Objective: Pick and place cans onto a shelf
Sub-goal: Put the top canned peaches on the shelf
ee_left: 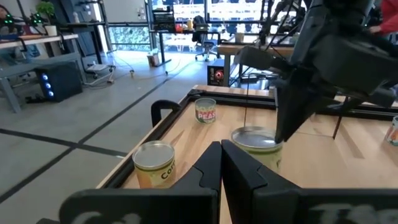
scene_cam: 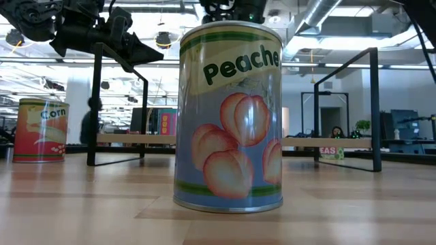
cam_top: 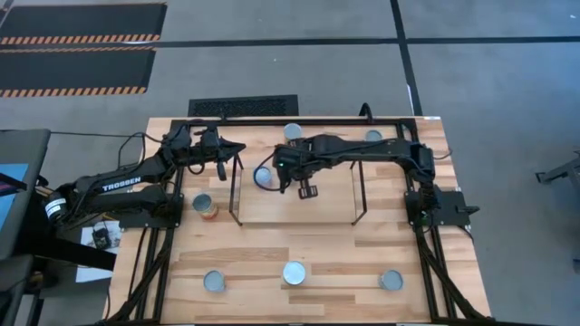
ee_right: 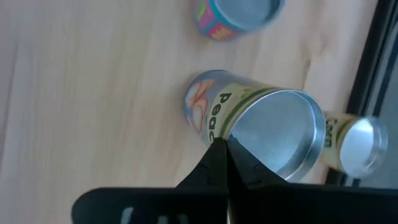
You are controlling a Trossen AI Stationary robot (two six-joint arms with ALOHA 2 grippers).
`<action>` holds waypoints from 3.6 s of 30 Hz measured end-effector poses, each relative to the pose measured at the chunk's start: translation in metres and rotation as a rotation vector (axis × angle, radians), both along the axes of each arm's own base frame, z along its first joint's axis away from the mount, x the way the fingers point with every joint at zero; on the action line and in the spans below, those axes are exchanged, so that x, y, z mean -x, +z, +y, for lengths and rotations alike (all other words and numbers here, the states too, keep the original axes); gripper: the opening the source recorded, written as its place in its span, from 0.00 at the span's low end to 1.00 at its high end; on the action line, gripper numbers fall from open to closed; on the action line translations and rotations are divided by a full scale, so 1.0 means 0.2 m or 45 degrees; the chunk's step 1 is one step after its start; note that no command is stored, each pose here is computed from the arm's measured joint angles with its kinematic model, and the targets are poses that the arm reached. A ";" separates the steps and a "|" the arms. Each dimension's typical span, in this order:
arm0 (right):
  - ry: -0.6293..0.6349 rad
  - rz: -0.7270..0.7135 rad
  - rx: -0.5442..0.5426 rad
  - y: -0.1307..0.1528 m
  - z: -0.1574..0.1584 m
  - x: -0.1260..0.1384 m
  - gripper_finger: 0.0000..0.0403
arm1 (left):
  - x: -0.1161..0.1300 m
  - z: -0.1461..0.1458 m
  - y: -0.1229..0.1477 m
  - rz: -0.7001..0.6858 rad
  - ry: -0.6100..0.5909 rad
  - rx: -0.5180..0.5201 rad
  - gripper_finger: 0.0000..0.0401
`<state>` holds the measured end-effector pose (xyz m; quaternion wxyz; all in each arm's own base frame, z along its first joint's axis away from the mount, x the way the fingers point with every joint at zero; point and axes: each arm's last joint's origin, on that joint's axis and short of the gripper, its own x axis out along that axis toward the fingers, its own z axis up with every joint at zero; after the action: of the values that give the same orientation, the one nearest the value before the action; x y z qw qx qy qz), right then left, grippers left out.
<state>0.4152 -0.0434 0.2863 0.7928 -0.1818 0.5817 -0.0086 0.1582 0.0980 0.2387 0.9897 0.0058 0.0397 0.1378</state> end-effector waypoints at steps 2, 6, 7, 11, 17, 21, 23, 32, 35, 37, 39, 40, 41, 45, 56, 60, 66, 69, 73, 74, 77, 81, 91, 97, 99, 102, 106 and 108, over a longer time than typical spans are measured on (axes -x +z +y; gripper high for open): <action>0.020 -0.008 -0.026 0.00 0.00 0.00 0.02 | 0.00 0.00 0.00 0.001 0.000 0.000 0.00; 0.046 -0.007 -0.041 0.00 0.02 0.00 0.01 | 0.00 0.00 0.00 0.002 0.000 0.001 0.00; 0.055 -0.005 -0.039 0.00 0.02 0.00 0.01 | 0.00 0.00 0.00 0.002 0.000 0.001 0.00; 0.073 -0.014 -0.040 0.00 0.04 -0.01 0.02 | 0.00 0.00 0.00 0.003 0.000 0.002 0.00; 0.074 -0.026 -0.037 0.00 0.04 -0.01 0.03 | 0.00 0.00 0.00 0.005 0.000 0.004 0.00; 0.079 -0.024 -0.033 0.00 0.04 -0.01 0.03 | 0.00 0.00 0.00 0.005 0.000 0.010 0.00; 0.090 -0.023 -0.029 0.00 0.04 -0.01 0.03 | 0.00 0.00 0.00 0.005 0.000 0.010 0.00; 0.101 -0.027 -0.022 0.01 0.04 -0.02 0.03 | 0.00 0.00 -0.01 0.024 0.001 0.025 0.00; 0.102 -0.026 -0.018 0.01 0.04 -0.02 0.03 | 0.00 0.00 -0.01 0.023 0.001 0.026 0.00; 0.102 -0.020 -0.019 0.00 0.04 -0.01 0.03 | 0.00 0.00 -0.01 0.023 0.001 0.026 0.00; 0.101 -0.016 -0.020 0.00 0.04 -0.01 0.03 | 0.00 0.00 -0.01 0.022 0.001 0.027 0.00; 0.100 -0.016 -0.020 0.00 0.04 -0.01 0.03 | 0.00 0.00 -0.01 0.022 0.001 0.027 0.00; 0.098 -0.016 -0.021 0.00 0.04 -0.01 0.03 | 0.00 0.00 -0.01 0.022 0.001 0.027 0.00; 0.097 -0.013 -0.022 0.00 0.04 -0.01 0.03 | 0.00 0.00 -0.01 0.020 0.001 0.028 0.00; 0.071 -0.012 -0.026 0.00 0.01 -0.01 0.03 | 0.00 0.00 -0.01 0.011 0.003 0.053 0.00; 0.072 -0.012 -0.028 0.00 0.01 -0.01 0.03 | 0.00 0.00 -0.01 0.010 0.003 0.053 0.00; 0.073 -0.012 -0.030 0.00 0.01 -0.01 0.03 | 0.00 0.00 -0.01 0.009 0.003 0.056 0.00; 0.071 -0.015 -0.030 0.00 0.01 -0.01 0.04 | 0.00 0.00 -0.01 0.008 0.004 0.057 0.00; 0.070 -0.017 -0.031 0.00 0.01 -0.01 0.08 | 0.00 0.00 -0.01 0.008 0.004 0.060 0.00; 0.070 -0.019 -0.030 0.00 0.01 -0.01 0.09 | 0.00 0.00 -0.01 0.007 0.004 0.061 0.00; 0.071 -0.023 -0.035 0.00 0.01 -0.01 0.10 | 0.00 0.00 -0.01 0.005 0.005 0.069 0.00; 0.077 -0.040 -0.064 0.00 0.01 -0.02 0.09 | 0.00 0.00 -0.01 0.005 0.005 0.070 0.00; 0.080 -0.025 -0.060 -0.05 0.01 -0.02 0.05 | 0.00 0.00 -0.01 0.005 0.005 0.070 0.00; 0.082 -0.043 -0.056 -0.05 0.01 -0.02 0.09 | 0.00 0.00 -0.01 0.005 0.005 0.070 0.00; 0.084 -0.041 -0.056 -0.05 0.01 -0.02 0.10 | 0.00 0.00 -0.01 0.005 0.005 0.070 0.00; 0.084 -0.043 -0.055 -0.05 0.01 -0.02 0.12 | 0.00 0.00 -0.01 0.006 0.005 0.070 0.00; 0.085 -0.064 -0.050 -0.05 0.01 -0.03 0.15 | 0.00 0.00 -0.01 0.005 0.005 0.070 0.00; 0.088 -0.081 -0.048 -0.04 0.02 -0.03 0.17 | 0.00 0.00 -0.01 0.005 0.005 0.070 0.00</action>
<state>0.4218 -0.0396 0.2792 0.8140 -0.1866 0.5496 0.0239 0.1581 0.0980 0.2368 0.9891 -0.0212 0.0455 0.1385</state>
